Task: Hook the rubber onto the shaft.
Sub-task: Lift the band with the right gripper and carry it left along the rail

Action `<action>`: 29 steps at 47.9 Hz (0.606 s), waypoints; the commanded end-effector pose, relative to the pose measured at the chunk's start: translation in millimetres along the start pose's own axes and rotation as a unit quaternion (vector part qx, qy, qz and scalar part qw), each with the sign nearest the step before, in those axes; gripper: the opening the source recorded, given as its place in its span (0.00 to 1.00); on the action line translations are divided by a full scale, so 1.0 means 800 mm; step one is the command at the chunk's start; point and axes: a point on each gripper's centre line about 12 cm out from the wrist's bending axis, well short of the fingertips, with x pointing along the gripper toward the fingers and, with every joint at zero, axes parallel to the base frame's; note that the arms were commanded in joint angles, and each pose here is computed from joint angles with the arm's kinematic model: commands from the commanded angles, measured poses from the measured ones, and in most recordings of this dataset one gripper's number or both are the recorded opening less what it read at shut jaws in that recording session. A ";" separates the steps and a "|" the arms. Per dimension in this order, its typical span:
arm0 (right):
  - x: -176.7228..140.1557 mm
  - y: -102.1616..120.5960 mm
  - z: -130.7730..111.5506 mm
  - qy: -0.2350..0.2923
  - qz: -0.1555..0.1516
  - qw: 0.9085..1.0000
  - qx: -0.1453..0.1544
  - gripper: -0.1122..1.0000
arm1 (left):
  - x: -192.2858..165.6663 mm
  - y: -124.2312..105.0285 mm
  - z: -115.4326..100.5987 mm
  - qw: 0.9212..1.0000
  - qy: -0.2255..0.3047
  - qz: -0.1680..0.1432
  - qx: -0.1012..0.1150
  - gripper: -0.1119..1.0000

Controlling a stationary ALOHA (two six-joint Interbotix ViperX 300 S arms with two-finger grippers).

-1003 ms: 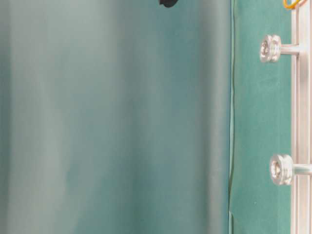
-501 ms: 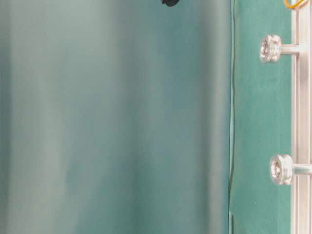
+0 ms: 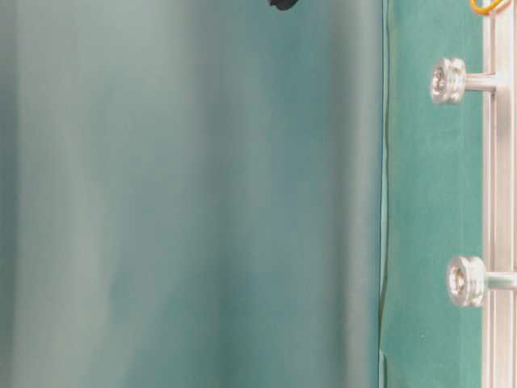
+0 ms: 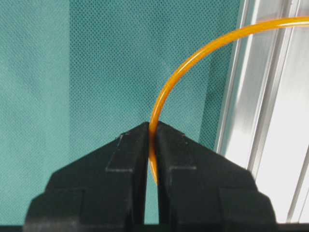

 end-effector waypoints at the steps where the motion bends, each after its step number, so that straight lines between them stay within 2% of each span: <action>1: -0.010 0.003 0.008 -0.014 0.003 1.000 -0.002 0.16 | -0.004 0.000 0.014 1.000 -0.013 0.000 0.002 0.10; 19: -0.050 0.006 0.015 -0.019 0.006 1.000 -0.004 0.16 | -0.004 0.000 0.014 1.000 -0.013 0.000 0.002 0.10; 29: -0.081 0.005 0.019 -0.022 -0.002 1.000 -0.015 0.16 | -0.004 0.000 0.014 1.000 -0.013 0.000 0.002 0.10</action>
